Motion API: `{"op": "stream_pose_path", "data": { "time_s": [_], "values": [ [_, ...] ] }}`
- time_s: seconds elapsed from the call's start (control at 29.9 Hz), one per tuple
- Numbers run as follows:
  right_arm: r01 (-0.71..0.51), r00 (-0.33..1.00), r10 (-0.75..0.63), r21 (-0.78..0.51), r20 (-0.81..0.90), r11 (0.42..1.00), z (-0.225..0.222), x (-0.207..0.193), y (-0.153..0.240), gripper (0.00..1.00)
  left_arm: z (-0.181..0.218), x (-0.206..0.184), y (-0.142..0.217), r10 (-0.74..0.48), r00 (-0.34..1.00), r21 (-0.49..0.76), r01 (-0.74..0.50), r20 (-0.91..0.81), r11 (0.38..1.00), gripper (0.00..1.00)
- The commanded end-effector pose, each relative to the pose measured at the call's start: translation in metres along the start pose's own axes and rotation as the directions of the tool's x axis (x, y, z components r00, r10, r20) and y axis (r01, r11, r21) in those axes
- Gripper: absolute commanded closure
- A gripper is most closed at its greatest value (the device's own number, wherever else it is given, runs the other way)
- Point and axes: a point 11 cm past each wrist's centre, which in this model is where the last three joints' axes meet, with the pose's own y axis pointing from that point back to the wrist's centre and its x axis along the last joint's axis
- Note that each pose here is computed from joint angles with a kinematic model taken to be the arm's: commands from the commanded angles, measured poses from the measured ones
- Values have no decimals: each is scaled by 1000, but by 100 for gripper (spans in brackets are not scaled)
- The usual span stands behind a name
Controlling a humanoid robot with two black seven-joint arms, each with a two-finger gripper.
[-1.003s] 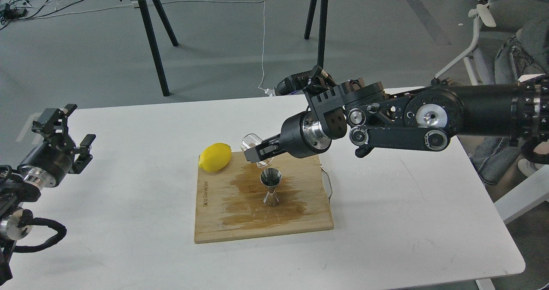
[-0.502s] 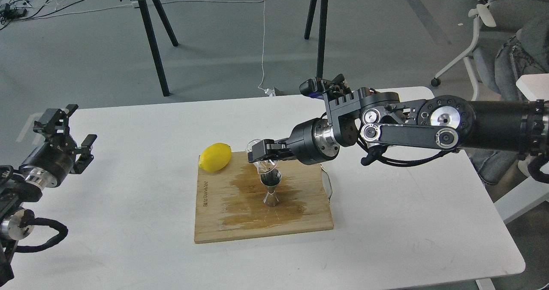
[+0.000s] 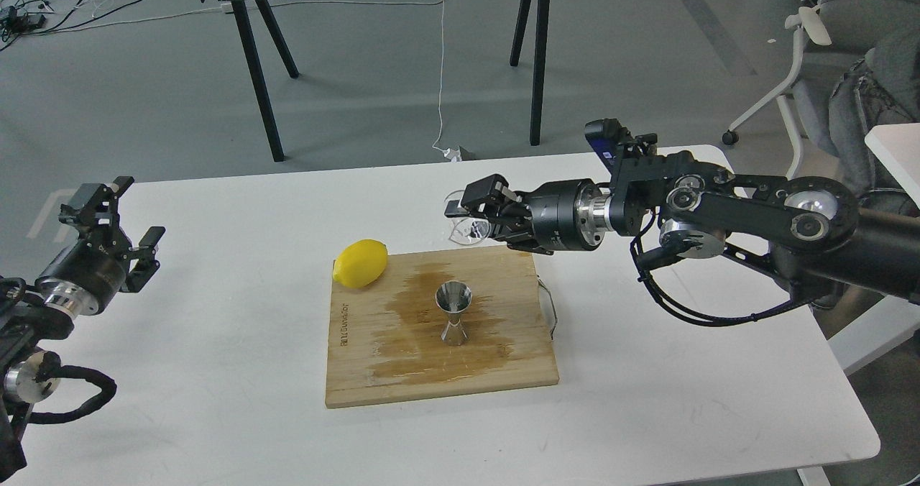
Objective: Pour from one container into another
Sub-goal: 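Carry the glass cup back and lower it near the table edge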
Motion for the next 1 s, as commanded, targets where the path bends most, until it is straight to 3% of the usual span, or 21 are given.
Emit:
{"op": "stream_pose_path", "data": {
  "time_s": [0.0, 0.2, 0.5, 0.74, 0.97],
  "values": [
    [-122, 974, 100, 98, 205, 988, -3, 32, 24, 83, 0, 0, 0, 0, 1000, -1, 0, 0, 1000, 1],
    [-389, 778, 200, 206, 595, 898, 18, 89, 81, 83, -1, -3, -1, -5, 1000, 1, 5, -4, 1000, 1],
    [-675, 357, 176, 123, 918, 728, 98, 127, 159, 83, -3, -6, -3, -10, 1000, 1, 10, -10, 1000, 1],
    [-760, 54, 50, 9, 997, 650, 154, 125, 189, 83, -5, -9, -4, -14, 1000, 1, 14, -14, 1000, 1],
    [-746, -183, -58, -100, 981, 658, 182, 113, 177, 83, -4, -10, -4, -15, 1000, -2, 15, -16, 1000, 1]
  ]
}}
